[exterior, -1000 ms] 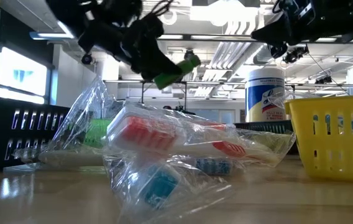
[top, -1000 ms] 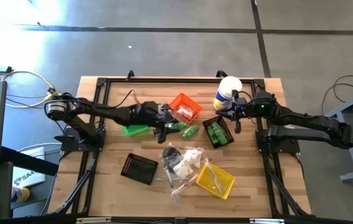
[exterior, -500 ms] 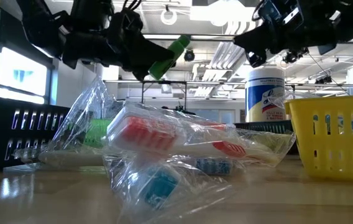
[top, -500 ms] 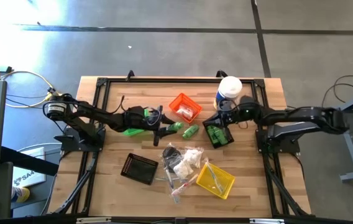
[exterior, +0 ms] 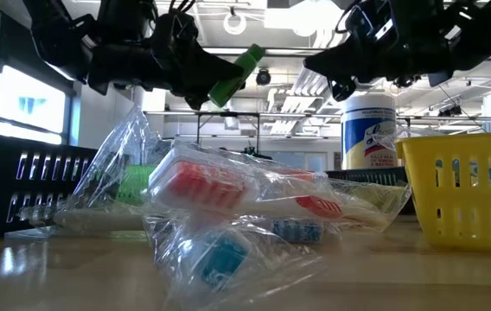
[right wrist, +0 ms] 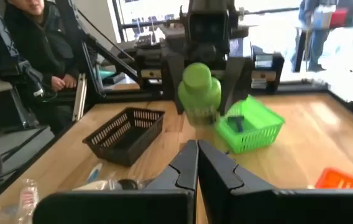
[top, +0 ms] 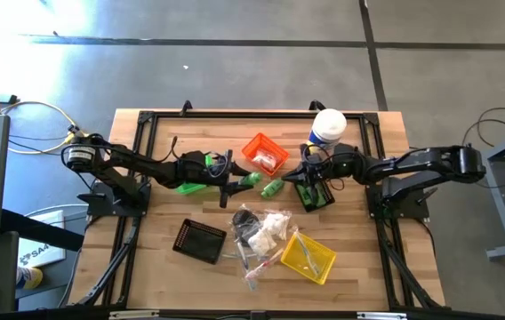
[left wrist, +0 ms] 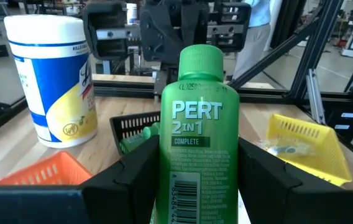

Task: Pick & Place Travel size toiletries
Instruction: Put the green shampoo into the top black bin

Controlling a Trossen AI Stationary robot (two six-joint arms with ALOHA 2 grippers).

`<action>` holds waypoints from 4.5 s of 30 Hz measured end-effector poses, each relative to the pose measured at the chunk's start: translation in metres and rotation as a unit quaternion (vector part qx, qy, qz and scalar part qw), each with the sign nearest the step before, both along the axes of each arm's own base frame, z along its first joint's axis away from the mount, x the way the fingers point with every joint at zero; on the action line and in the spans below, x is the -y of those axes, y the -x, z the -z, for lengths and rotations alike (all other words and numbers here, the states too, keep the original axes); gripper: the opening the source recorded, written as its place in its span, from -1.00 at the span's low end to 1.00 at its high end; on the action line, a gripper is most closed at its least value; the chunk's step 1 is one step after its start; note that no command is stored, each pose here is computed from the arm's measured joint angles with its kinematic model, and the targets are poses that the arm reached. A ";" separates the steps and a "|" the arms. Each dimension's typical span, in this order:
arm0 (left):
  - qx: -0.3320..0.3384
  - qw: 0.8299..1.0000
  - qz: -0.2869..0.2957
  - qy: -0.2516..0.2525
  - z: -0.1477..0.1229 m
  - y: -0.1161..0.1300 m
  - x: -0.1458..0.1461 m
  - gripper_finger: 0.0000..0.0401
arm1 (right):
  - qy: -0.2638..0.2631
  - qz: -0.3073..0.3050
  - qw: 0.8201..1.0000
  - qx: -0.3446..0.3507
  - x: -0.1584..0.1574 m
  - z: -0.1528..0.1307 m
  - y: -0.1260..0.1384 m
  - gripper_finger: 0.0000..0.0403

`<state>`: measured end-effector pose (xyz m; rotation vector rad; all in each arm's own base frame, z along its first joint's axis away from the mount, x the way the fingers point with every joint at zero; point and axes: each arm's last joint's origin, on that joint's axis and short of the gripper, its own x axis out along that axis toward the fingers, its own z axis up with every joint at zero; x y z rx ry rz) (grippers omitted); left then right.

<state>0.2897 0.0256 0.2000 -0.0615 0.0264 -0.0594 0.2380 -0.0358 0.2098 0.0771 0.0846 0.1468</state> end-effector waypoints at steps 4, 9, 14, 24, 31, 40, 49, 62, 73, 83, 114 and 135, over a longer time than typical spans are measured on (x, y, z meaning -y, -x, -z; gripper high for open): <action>0.010 1.000 -0.008 -0.005 -0.002 0.000 -0.001 -0.10 | 0.039 0.000 0.998 0.039 0.000 -0.007 0.000 -0.99; 0.025 0.999 -0.026 -0.015 -0.005 0.000 -0.002 -0.10 | 0.052 0.058 0.995 0.061 0.003 -0.011 -0.001 -0.98; 0.031 0.999 -0.028 -0.016 -0.006 0.000 -0.002 -0.10 | 0.043 0.061 0.995 0.060 0.003 -0.011 -0.001 -0.77; 0.032 0.999 -0.027 -0.017 -0.006 0.000 -0.002 -0.10 | 0.023 0.077 0.995 0.066 -0.008 -0.002 -0.012 0.03; 0.032 0.999 -0.026 -0.017 -0.006 0.000 -0.002 -0.10 | -0.049 0.103 0.991 0.072 -0.008 0.014 -0.026 0.37; 0.031 0.999 -0.021 -0.017 -0.006 0.000 -0.001 -0.10 | -0.048 0.088 0.992 0.076 -0.013 0.019 -0.055 0.58; 0.031 0.999 -0.021 -0.017 -0.006 0.000 -0.001 -0.10 | -0.038 0.063 0.994 0.077 -0.018 0.021 -0.079 0.58; 0.026 0.999 -0.020 -0.016 -0.005 0.000 -0.001 -0.10 | -0.013 0.048 0.995 0.081 -0.020 0.015 -0.093 0.53; 0.026 0.999 -0.019 -0.016 -0.005 0.000 -0.001 -0.10 | -0.014 0.052 0.996 0.076 -0.019 0.016 -0.093 0.08; 0.026 0.999 -0.019 -0.014 -0.005 0.000 -0.001 -0.11 | -0.012 0.054 0.996 0.073 -0.019 0.017 -0.093 -0.17; -0.105 0.990 -0.020 -0.087 -0.029 -0.029 -0.005 0.22 | -0.018 0.074 0.996 0.049 -0.019 0.017 -0.091 -0.21; -0.143 0.986 -0.017 -0.078 -0.043 -0.028 -0.005 0.24 | -0.036 0.188 0.963 -0.187 -0.015 -0.041 0.003 -0.21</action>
